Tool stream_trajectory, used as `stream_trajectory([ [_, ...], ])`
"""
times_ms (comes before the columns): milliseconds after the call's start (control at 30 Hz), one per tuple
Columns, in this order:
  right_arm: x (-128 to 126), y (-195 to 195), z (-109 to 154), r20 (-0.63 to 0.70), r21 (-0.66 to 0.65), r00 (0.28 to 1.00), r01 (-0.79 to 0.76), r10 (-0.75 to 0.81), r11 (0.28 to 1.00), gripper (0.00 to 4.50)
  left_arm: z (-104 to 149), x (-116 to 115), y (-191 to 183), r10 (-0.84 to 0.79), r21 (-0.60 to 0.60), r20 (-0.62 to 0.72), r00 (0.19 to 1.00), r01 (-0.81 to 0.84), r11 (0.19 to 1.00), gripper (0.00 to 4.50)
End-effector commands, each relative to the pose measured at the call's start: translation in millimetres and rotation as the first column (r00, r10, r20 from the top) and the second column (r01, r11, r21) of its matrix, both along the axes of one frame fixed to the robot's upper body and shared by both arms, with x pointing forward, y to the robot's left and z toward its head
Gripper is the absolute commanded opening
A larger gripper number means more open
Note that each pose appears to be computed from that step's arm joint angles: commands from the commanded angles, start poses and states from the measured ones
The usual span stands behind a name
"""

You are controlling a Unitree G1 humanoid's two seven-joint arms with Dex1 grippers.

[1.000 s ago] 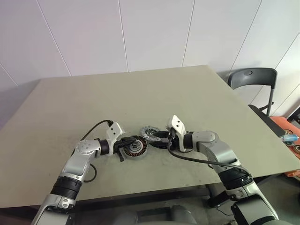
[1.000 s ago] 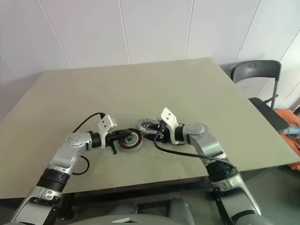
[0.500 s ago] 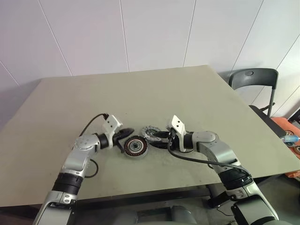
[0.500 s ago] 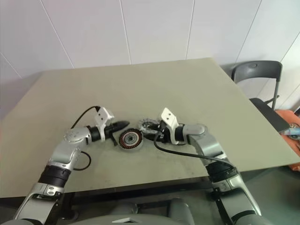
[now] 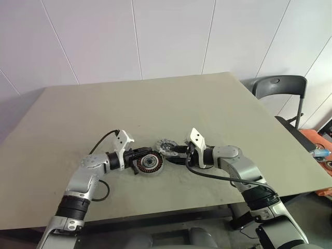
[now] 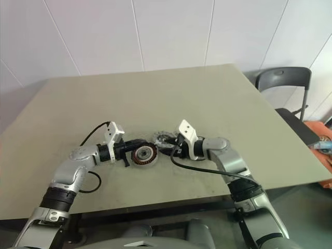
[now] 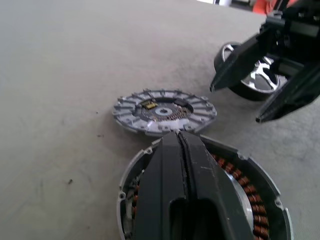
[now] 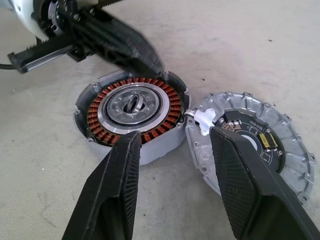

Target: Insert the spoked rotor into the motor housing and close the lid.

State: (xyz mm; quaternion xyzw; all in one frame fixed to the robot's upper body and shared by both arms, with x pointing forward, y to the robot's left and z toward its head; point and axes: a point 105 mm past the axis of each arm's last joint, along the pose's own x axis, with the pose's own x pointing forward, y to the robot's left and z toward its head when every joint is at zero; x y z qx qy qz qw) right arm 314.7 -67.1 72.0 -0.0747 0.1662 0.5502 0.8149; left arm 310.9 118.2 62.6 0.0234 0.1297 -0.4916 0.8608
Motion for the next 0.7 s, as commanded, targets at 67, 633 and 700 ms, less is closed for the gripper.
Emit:
stream_trajectory([
  [67,3.4,1.1,9.1,0.039,0.011,0.999,-0.002,0.001,1.000,2.32,8.0,-3.5,-5.9,-0.039,-0.003,0.007,0.999,0.039,0.999,0.04],
  [633,5.1,-0.6,8.0,0.051,-0.001,0.999,0.013,-0.013,1.000,2.32,-7.1,8.9,1.3,0.034,0.068,0.033,0.999,-0.036,0.997,0.04],
  [700,5.3,-0.2,7.6,0.051,0.000,0.999,0.015,-0.015,1.000,2.32,-4.2,4.4,-8.2,0.002,-0.001,0.007,1.000,-0.002,1.000,0.04],
])
